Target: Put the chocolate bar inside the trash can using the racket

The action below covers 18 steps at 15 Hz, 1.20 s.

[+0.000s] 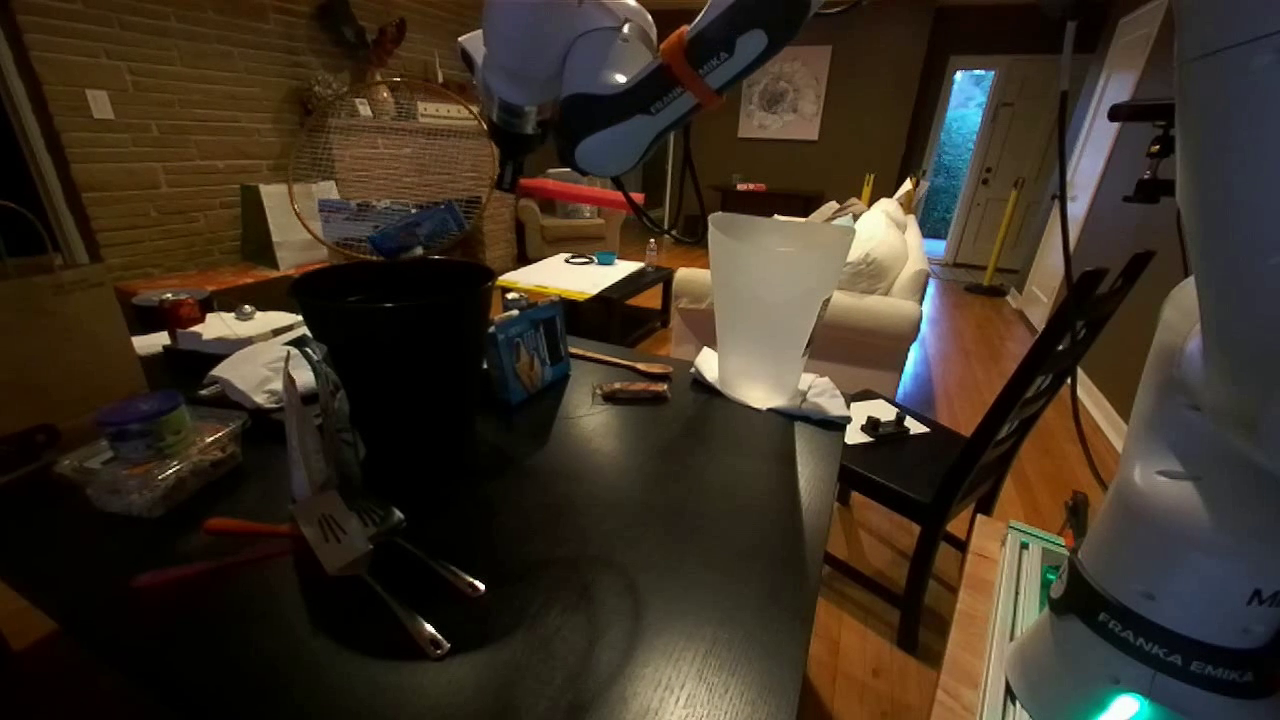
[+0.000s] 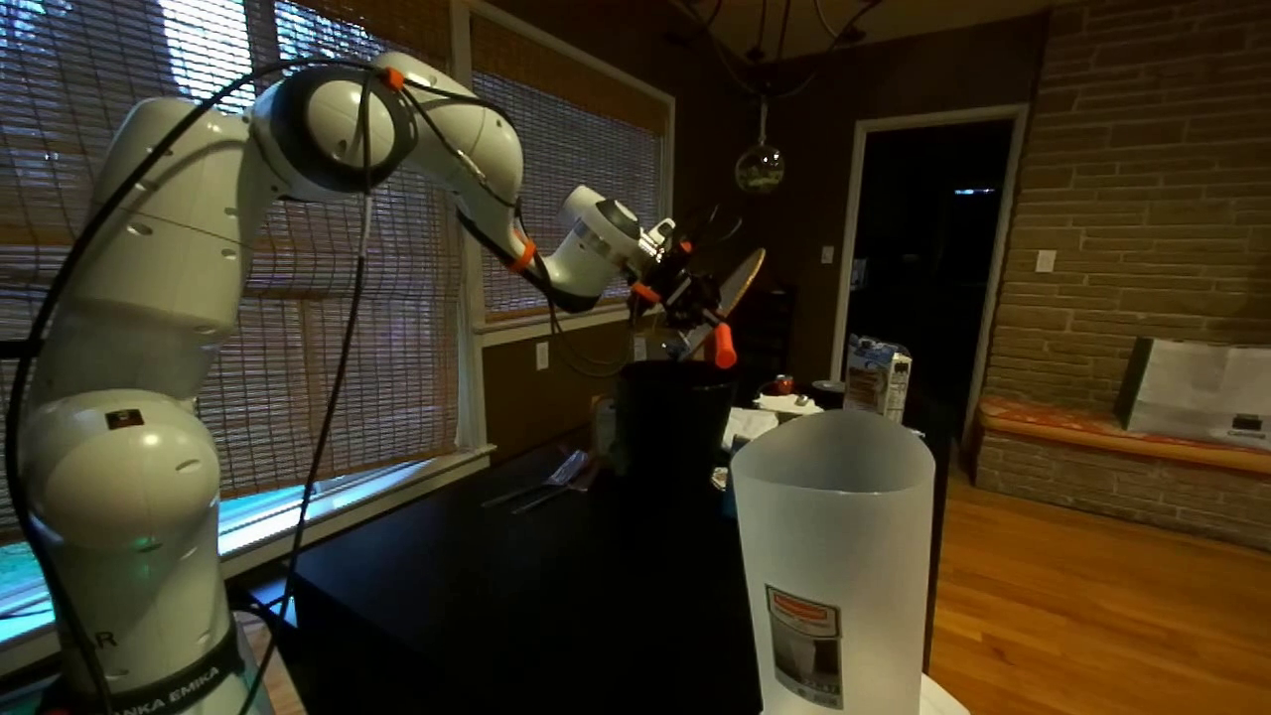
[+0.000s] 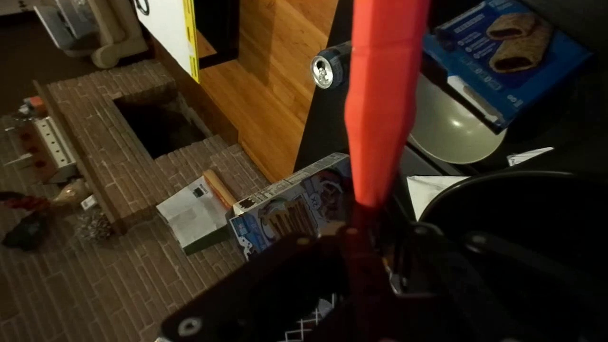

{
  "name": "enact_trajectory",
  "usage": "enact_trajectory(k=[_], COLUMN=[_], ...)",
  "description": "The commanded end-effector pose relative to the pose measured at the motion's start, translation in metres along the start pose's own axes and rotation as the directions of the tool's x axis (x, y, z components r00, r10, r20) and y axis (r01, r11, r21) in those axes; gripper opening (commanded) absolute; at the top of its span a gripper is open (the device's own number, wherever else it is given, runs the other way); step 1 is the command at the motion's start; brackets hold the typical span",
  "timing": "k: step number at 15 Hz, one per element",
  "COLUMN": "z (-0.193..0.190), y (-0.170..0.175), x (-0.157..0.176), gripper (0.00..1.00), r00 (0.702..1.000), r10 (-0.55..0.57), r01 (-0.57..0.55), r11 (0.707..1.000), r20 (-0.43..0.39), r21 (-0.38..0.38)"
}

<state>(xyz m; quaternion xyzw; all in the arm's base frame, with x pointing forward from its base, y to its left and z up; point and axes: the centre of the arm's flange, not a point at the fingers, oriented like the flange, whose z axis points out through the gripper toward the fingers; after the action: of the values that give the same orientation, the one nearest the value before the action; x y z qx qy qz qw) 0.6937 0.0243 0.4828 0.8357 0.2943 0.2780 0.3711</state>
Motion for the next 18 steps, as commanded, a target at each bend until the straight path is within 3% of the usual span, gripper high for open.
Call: enact_trajectory(k=[1, 6, 11, 15, 18], z=[-0.003, 0.003, -0.006, -0.019, -0.029], y=[0.000, 0.009, 0.030, 0.051, 0.062], x=[0.001, -0.005, -0.022, -0.045, -0.073], gripper=[0.04, 0.04, 0.04, 0.04, 0.04], r00=[0.998, 1.000, 0.992, 0.978, 0.962], r10=[-0.018, 0.013, 0.101, 0.179, 0.233], r01=[0.012, -0.014, -0.106, -0.197, -0.268], r11=[0.995, 0.997, 0.992, 0.957, 0.902], r20=[-0.056, -0.005, 0.072, 0.103, 0.142], r21=[-0.098, -0.076, 0.067, 0.211, 0.338])
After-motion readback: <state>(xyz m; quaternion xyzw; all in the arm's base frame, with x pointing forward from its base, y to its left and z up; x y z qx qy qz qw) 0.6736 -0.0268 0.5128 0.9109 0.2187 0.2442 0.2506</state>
